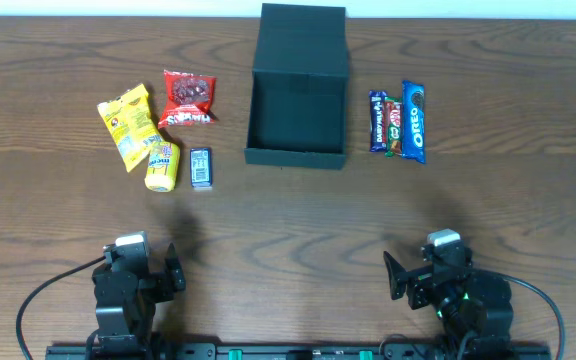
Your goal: Pack container
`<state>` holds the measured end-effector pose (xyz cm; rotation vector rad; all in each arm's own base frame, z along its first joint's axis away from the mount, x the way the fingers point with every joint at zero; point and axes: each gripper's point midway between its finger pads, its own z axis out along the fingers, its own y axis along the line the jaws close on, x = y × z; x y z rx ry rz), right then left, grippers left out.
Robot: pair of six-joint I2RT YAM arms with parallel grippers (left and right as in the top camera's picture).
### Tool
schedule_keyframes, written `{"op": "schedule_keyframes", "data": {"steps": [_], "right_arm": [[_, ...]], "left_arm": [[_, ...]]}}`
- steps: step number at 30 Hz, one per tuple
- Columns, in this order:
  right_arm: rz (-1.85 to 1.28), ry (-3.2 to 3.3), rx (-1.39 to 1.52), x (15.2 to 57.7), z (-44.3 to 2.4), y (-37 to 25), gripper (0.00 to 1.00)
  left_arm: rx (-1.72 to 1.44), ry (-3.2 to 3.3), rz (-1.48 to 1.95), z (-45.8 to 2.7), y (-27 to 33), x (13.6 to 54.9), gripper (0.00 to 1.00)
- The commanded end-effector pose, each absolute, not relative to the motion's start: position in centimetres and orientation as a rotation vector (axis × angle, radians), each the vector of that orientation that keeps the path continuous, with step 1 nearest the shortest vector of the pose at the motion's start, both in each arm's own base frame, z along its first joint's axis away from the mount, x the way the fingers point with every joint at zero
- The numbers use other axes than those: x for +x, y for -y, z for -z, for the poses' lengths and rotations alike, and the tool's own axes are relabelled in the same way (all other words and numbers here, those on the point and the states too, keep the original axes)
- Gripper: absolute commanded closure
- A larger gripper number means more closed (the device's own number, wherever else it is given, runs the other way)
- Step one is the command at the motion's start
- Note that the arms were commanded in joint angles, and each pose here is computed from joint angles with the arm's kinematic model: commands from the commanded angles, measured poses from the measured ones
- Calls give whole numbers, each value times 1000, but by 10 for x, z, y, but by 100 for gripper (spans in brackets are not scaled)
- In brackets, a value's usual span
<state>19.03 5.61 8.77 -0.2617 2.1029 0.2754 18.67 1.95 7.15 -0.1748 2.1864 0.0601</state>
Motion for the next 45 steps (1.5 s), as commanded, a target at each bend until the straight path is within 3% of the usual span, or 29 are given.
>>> {"op": "schedule_keyframes", "data": {"steps": [1, 28, 36, 42, 45], "right_arm": [[-277, -2098, -244, 191, -88, -56, 1], [-297, -2080, -250, 192, -92, -59, 1], [-976, -1896, 35, 191, -158, -111, 1], [-1094, -1854, 235, 197, -172, -107, 1], [-1134, -1744, 62, 194, -202, -119, 1]], "left_arm": [[-179, -2197, -73, -66, -21, 185, 5], [-179, -2197, -73, -66, -21, 185, 5], [-179, -2197, -73, -66, -21, 185, 5], [-179, -2197, -73, -66, -21, 185, 5], [-179, -2197, -73, -66, -21, 185, 5]]}}
